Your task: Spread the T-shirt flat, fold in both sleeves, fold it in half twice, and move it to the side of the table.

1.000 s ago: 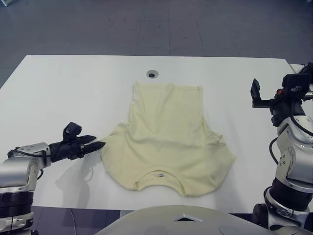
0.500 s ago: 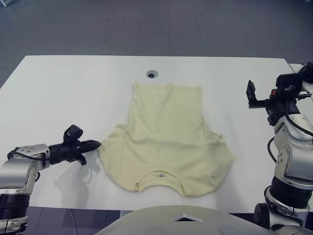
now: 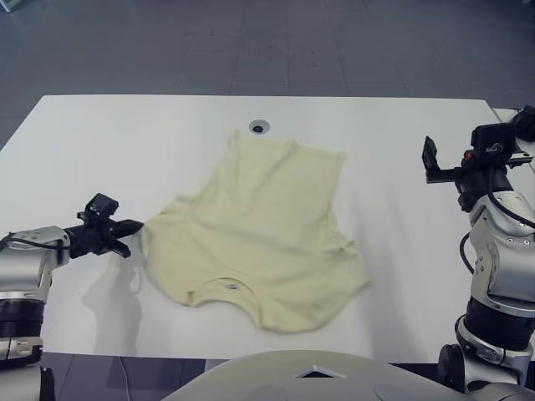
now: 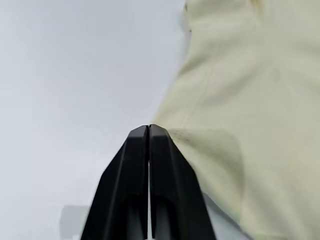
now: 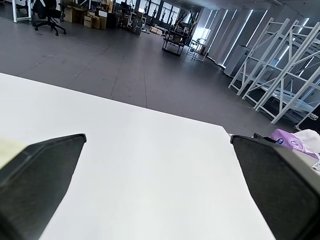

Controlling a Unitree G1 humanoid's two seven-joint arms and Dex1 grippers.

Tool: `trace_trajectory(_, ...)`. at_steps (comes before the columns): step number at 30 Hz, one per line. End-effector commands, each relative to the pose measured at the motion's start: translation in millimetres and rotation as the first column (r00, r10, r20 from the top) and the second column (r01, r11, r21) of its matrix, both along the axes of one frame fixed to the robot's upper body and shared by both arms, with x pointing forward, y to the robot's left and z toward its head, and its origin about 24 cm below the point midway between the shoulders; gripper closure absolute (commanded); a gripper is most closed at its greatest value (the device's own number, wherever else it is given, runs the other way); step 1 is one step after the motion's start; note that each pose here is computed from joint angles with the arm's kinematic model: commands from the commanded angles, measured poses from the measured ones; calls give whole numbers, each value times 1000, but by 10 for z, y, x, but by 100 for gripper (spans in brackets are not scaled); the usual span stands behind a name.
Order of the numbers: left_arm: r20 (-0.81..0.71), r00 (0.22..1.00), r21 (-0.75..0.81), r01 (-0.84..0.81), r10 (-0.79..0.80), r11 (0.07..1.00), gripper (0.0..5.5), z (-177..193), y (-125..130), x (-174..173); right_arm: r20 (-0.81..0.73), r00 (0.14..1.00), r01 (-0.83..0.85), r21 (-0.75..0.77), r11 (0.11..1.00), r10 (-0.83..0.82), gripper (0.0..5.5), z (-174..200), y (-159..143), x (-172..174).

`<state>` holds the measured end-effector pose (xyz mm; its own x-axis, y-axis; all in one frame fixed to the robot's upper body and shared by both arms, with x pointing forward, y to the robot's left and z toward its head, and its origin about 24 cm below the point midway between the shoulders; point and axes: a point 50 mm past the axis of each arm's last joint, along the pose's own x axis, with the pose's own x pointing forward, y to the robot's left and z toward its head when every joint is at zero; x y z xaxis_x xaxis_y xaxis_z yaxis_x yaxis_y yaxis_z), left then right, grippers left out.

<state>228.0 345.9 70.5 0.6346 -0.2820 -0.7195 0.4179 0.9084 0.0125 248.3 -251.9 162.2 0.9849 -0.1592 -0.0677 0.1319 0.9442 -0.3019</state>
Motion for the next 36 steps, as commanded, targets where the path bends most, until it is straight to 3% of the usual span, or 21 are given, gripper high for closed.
trace_trajectory(1, -74, 997, 15, 8, -7, 1000, 548, -31, 63, -74, 3, 1000, 4, -17, 1000, -4, 10, 15, -13, 5)
trace_trajectory(11, 9, 974, 75, 226, -228, 971, 548, 528, -26, -6, -18, 999, 28, 0, 1000, -28, 10, -89, 19, -94)
trace_trajectory(17, 87, 925, 64, 364, -369, 929, 548, 798, -323, 137, -20, 999, 41, 12, 999, -40, 10, -132, 58, -138)
trace_trajectory(26, 71, 831, -25, 554, -551, 832, 548, 715, -776, -19, -21, 999, 38, 16, 999, -37, 10, -140, 70, -133)
trace_trajectory(36, 66, 811, -73, 585, -582, 807, 548, 458, -1074, 0, -22, 1000, 9, 13, 1000, -9, 10, -128, 105, -78)
